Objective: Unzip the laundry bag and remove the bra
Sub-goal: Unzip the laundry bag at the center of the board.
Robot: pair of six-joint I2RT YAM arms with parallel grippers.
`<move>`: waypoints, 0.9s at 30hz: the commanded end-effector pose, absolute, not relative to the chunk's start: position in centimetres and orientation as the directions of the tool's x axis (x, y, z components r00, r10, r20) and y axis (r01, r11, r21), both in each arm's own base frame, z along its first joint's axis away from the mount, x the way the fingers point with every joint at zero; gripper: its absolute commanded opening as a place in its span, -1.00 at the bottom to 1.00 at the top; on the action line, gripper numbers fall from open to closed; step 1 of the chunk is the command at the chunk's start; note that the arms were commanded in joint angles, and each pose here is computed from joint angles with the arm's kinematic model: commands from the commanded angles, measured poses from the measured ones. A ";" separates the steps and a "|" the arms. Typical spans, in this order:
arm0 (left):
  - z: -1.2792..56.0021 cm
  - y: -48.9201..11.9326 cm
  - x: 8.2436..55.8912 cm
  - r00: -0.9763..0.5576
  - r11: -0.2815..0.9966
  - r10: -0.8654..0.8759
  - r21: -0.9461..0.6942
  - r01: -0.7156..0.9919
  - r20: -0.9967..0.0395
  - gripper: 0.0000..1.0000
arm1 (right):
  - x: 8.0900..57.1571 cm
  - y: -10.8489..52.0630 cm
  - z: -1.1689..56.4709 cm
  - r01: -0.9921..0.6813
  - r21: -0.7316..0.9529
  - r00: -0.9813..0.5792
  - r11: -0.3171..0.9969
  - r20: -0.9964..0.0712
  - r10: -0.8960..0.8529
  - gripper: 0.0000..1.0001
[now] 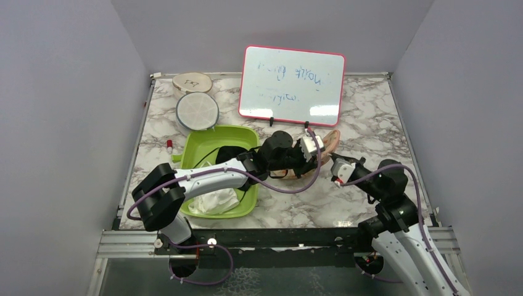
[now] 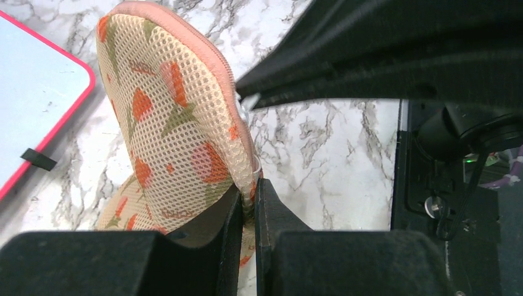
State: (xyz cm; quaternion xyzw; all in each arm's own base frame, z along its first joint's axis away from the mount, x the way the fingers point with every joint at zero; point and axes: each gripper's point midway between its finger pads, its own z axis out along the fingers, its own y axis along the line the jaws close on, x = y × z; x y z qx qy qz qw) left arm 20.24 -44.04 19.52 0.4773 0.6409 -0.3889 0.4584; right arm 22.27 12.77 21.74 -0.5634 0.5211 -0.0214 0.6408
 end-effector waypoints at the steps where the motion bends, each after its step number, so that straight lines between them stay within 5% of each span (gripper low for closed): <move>1: 21.3 -43.6 19.9 -0.038 0.223 0.243 0.017 0.975 -0.969 -1.00 | 24.4 9.6 25.9 -0.443 -0.649 0.276 0.618 -0.755 -0.595 -0.99; 8: 22.2 -43.1 19.2 0.040 0.194 0.212 0.082 0.978 -0.976 -1.00 | 24.5 9.7 26.5 -0.468 -0.495 0.170 0.732 -0.864 -0.475 -0.98; 13: 22.1 -42.8 19.0 0.094 0.186 0.211 0.135 0.973 -0.973 -1.00 | 26.0 7.8 28.0 -0.336 -0.271 -0.026 0.902 -0.955 -0.297 -0.99; 22: 21.6 -43.0 19.1 0.077 0.221 0.210 0.124 0.968 -0.975 -1.00 | 25.9 11.9 25.8 -0.581 -0.265 -0.081 0.770 -0.922 -0.379 -0.99; 27: 21.8 -43.4 18.6 0.022 0.218 0.189 0.064 0.974 -0.982 -0.34 | 24.3 13.8 26.5 -0.686 -0.328 0.055 0.649 -0.913 -0.403 -0.98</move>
